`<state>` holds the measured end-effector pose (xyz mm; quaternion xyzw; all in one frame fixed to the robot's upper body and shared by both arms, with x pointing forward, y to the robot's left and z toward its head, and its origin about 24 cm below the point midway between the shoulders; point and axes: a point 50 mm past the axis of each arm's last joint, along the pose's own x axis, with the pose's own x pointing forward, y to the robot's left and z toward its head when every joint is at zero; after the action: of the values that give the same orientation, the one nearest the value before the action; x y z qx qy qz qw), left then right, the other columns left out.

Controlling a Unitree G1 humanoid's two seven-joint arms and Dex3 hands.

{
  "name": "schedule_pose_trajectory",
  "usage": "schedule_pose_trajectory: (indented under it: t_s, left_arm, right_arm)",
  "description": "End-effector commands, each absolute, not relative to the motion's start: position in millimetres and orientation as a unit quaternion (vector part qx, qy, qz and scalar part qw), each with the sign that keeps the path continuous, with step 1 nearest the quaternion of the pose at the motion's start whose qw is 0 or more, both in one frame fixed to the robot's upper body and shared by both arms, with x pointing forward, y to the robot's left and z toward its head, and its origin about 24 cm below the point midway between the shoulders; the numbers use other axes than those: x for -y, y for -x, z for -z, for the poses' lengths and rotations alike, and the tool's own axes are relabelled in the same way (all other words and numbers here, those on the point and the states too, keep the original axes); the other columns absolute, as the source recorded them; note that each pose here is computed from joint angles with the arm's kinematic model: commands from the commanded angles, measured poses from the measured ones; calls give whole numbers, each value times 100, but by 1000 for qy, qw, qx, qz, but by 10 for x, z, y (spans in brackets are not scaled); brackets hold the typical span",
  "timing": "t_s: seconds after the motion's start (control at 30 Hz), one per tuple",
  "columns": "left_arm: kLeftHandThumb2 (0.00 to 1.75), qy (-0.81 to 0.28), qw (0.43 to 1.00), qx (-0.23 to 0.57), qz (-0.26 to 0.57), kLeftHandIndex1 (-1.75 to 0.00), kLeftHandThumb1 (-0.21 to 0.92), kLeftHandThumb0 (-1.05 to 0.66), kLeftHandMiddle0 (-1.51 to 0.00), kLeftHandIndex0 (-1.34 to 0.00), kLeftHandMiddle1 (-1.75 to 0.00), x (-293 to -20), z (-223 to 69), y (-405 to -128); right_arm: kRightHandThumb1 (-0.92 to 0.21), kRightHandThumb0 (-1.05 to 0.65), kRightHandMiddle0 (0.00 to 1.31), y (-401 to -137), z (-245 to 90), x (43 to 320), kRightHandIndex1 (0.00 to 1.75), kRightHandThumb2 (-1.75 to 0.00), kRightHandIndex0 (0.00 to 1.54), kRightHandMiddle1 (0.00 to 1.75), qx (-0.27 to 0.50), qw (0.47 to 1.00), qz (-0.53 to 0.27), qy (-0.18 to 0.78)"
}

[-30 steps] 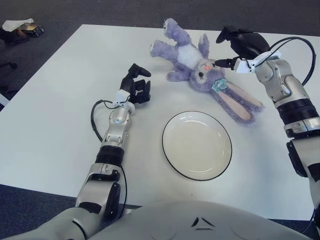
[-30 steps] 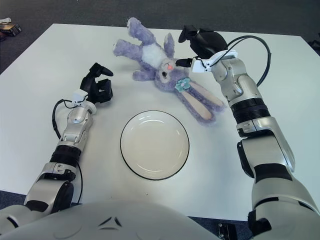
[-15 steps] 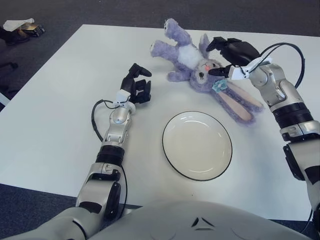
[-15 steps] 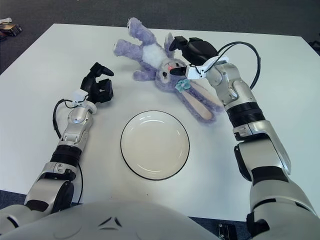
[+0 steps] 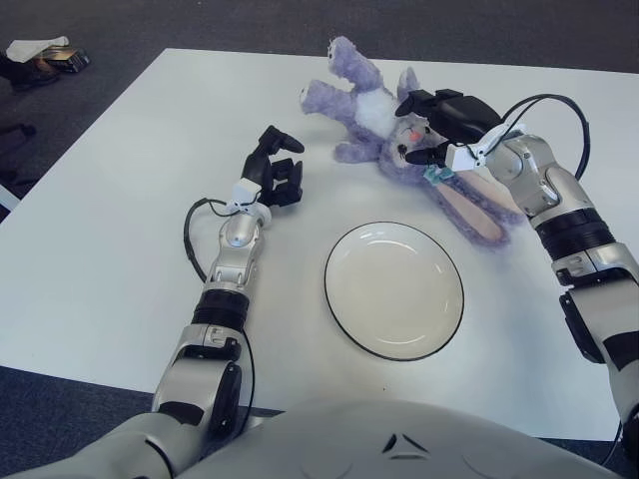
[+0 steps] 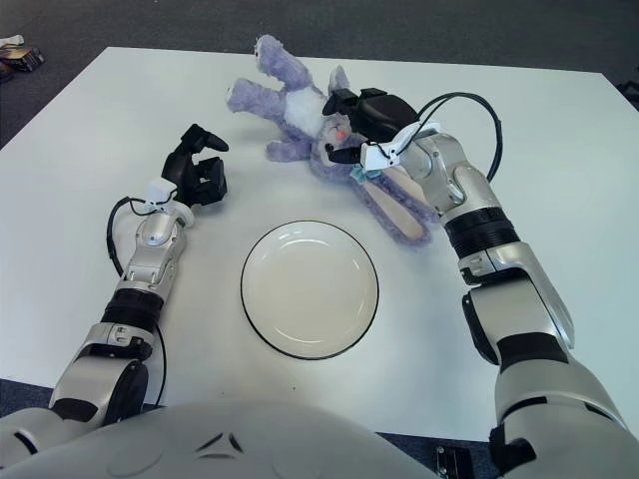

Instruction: Put the doll into the plate.

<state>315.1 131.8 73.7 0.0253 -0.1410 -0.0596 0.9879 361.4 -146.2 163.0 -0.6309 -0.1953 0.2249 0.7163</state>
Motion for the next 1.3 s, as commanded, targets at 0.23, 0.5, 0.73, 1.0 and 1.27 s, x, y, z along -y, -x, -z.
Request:
schedule_pose_trajectory:
  t_s: [0.23, 0.5, 0.73, 1.0, 1.27]
  left_arm:
    - [102, -15, 991, 118, 57, -175, 55, -41, -110, -43, -175, -1287, -578, -3081]
    - [102, -13, 991, 118, 57, -175, 56, -41, -109, -42, -175, -1282, -581, -3080]
    - [102, -14, 991, 118, 56, -175, 56, -41, -108, -42, -175, -1278, -586, -3075]
    - [99, -13, 992, 116, 57, -175, 57, -40, -107, -41, -175, -1279, -588, -3074]
    - [98, -13, 991, 117, 59, -175, 59, -40, -107, -40, -175, -1274, -597, -3067]
  right_arm:
    - [-92, -103, 0, -3572, -1452, 1383, 65, -74, 14, 84, 178, 740, -262, 594]
    - [-92, -105, 0, -3549, -1352, 1321, 90, -72, 7, 87, 162, 734, -274, 600]
    - [-92, -105, 0, -3546, -1286, 1313, 98, -78, 6, 82, 143, 714, -290, 621]
    - [-92, -105, 0, -3539, -1123, 1300, 70, -82, 6, 80, 113, 702, -301, 635]
    - [-92, -100, 0, -3567, -979, 1360, 51, -76, 2, 68, 61, 663, -306, 681]
